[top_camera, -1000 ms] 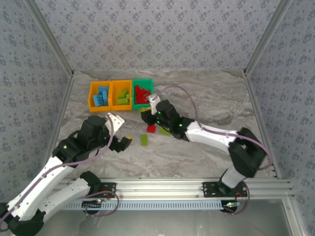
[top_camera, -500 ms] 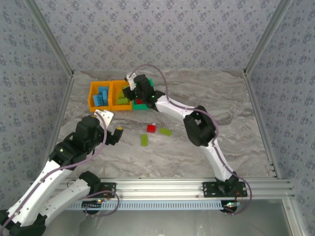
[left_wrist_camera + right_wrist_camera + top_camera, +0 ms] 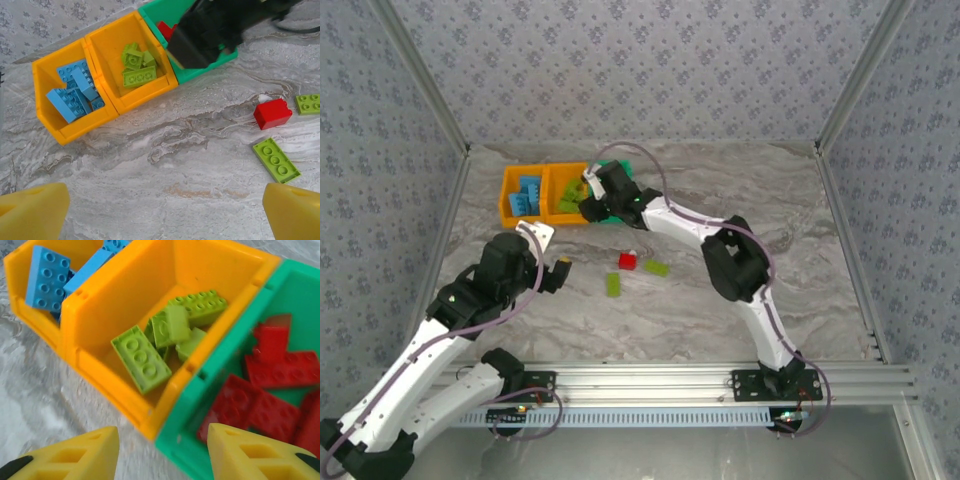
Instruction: Sort the legos into containers by color
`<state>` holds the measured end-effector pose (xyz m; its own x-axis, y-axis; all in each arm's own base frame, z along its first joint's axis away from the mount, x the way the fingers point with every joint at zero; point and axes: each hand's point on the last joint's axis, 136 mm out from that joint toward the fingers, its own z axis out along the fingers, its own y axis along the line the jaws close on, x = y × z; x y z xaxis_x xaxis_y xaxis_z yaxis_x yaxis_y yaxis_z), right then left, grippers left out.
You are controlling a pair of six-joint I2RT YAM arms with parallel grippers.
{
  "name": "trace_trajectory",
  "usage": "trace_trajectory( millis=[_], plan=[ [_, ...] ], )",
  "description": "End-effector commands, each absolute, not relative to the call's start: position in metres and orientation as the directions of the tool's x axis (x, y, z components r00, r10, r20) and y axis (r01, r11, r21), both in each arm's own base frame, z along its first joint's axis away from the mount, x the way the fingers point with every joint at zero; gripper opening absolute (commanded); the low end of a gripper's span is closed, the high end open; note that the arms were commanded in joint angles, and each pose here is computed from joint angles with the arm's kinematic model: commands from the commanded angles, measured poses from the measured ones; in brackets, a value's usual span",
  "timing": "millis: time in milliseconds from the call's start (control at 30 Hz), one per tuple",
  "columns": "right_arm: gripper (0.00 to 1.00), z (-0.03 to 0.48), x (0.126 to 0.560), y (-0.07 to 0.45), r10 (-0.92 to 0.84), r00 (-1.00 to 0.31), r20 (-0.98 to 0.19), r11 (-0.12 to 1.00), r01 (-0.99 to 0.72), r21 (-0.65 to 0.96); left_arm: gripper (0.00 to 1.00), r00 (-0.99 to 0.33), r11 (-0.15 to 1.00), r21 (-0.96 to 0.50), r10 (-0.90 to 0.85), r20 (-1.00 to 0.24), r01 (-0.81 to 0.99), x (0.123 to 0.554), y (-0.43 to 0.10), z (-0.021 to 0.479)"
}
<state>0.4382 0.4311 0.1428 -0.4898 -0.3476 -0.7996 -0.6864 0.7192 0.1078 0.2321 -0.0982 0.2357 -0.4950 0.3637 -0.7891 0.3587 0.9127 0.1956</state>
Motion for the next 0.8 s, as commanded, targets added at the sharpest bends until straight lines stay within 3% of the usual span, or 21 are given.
trace_trajectory(
  millis=[0,267,333,433,667,767],
  plan=[
    [0.56,0.24,0.421,0.407,-0.246,-0.344,-0.906,0.707,-0.703,0.075,0.99,-0.521,0.932,0.171,0.324,-0.789,0.321,0.24,-0.098,0.233],
    [0.7,0.262,0.316,0.324,-0.225,-0.338,-0.914,0.666,-0.738,0.109,0.99,-0.711,0.968,-0.014,0.174,-0.682,0.25,0.25,-0.122,0.201],
    [0.83,0.251,0.294,0.297,-0.183,-0.385,-0.905,0.681,-0.713,0.166,0.99,-0.748,0.964,-0.081,0.142,-0.649,0.253,0.251,-0.136,0.184],
    [0.87,0.231,0.271,0.258,-0.113,-0.492,-0.863,0.709,-0.649,0.277,0.97,-0.791,0.966,-0.146,0.083,-0.607,0.214,0.254,-0.156,0.159],
    [0.99,0.19,0.235,0.209,-0.043,-0.628,-0.777,0.776,-0.511,0.369,0.88,-0.866,0.977,-0.188,-0.005,-0.501,0.104,0.252,-0.212,0.102],
    [1.0,0.175,0.227,0.203,-0.025,-0.67,-0.742,0.782,-0.476,0.403,0.85,-0.873,0.983,-0.13,0.053,-0.485,0.132,0.249,-0.237,0.078]
  ],
)
